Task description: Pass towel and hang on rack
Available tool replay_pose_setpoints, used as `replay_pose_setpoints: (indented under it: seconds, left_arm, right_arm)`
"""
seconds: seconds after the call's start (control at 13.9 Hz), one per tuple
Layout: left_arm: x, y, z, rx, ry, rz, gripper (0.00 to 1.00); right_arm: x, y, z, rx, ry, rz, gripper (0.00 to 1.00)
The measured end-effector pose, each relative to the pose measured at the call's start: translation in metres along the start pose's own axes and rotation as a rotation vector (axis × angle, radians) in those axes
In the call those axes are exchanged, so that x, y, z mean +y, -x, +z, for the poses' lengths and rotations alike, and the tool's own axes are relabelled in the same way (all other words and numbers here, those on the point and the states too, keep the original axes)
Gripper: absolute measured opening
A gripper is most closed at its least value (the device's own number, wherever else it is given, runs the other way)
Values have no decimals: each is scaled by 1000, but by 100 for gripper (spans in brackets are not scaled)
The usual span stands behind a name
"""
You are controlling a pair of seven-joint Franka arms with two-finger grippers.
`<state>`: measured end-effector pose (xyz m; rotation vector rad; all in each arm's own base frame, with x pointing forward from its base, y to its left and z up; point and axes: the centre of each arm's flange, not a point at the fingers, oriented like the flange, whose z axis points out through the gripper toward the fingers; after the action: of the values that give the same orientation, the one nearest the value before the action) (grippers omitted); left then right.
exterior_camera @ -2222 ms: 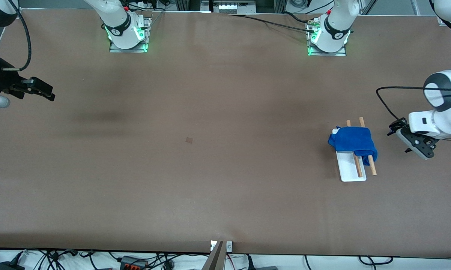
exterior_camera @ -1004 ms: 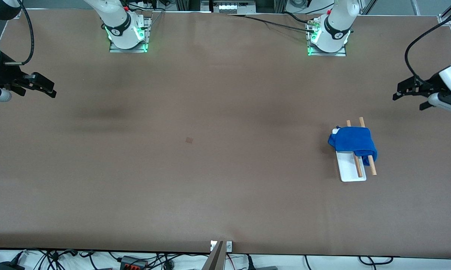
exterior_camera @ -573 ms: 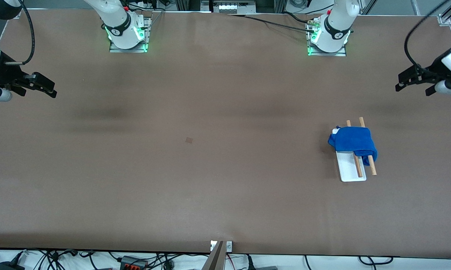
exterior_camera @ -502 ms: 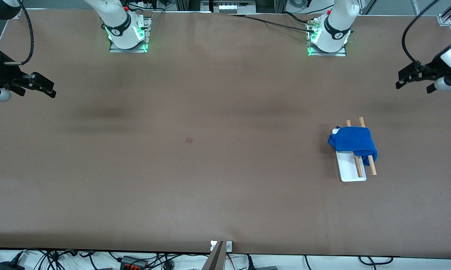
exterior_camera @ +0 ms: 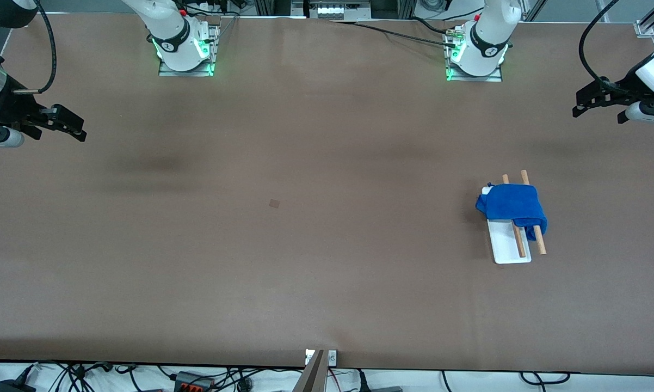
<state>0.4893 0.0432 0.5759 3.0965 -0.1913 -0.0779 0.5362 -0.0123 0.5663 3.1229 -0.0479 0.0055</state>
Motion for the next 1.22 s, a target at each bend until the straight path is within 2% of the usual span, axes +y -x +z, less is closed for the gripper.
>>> replay_pose_setpoints:
  seconds: [0.65,1.22]
  left_arm:
    - [6,-2,-1,-5,0,12,100]
    - [12,-3,3,-31,2,-10,100]
  right_arm:
    - [3,5,2,-39,0,-10,100]
    - [3,3,-1,-17,1,-15,100]
